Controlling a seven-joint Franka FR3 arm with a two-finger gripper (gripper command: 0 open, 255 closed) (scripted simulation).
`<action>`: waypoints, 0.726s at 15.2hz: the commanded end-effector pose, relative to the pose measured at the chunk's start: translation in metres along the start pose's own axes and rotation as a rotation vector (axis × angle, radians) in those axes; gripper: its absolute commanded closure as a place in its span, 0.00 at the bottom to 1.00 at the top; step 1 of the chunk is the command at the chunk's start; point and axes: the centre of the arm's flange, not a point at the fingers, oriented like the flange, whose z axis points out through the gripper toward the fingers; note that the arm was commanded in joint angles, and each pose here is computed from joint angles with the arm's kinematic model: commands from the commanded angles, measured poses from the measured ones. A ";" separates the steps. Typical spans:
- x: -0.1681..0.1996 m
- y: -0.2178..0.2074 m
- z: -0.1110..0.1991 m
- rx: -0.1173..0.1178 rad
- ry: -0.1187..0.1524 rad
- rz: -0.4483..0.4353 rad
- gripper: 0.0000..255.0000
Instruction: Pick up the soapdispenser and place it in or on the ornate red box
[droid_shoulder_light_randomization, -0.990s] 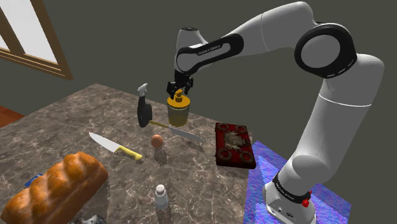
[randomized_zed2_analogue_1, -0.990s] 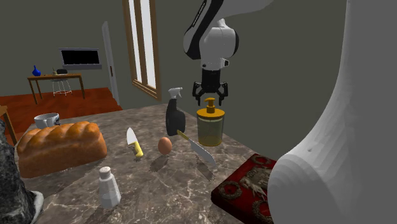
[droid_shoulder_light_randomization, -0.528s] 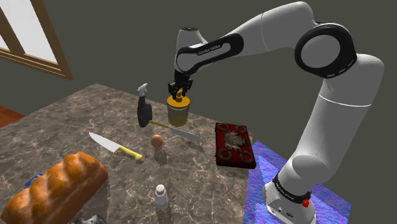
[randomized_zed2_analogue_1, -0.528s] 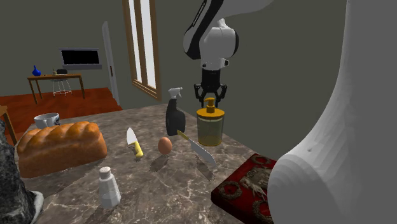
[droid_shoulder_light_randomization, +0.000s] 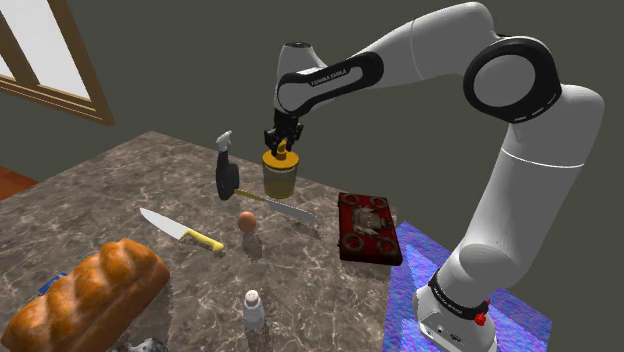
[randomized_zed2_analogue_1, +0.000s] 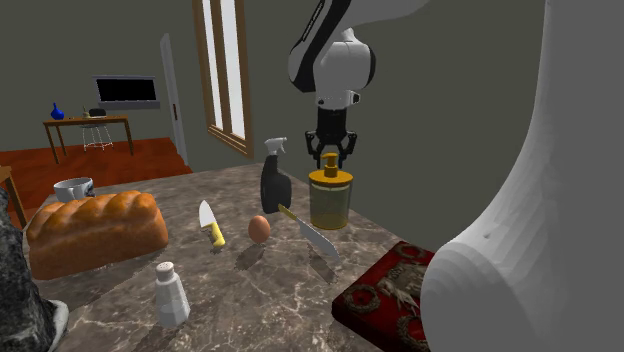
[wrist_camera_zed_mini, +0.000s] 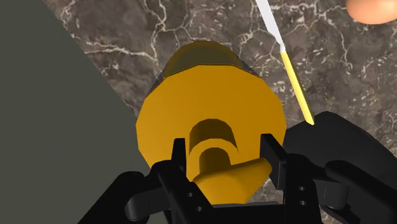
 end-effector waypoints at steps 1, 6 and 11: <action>0.001 -0.001 -0.008 0.000 -0.001 -0.001 1.00; 0.004 -0.001 -0.034 0.000 -0.001 -0.001 1.00; 0.008 -0.001 -0.060 0.000 -0.001 -0.001 1.00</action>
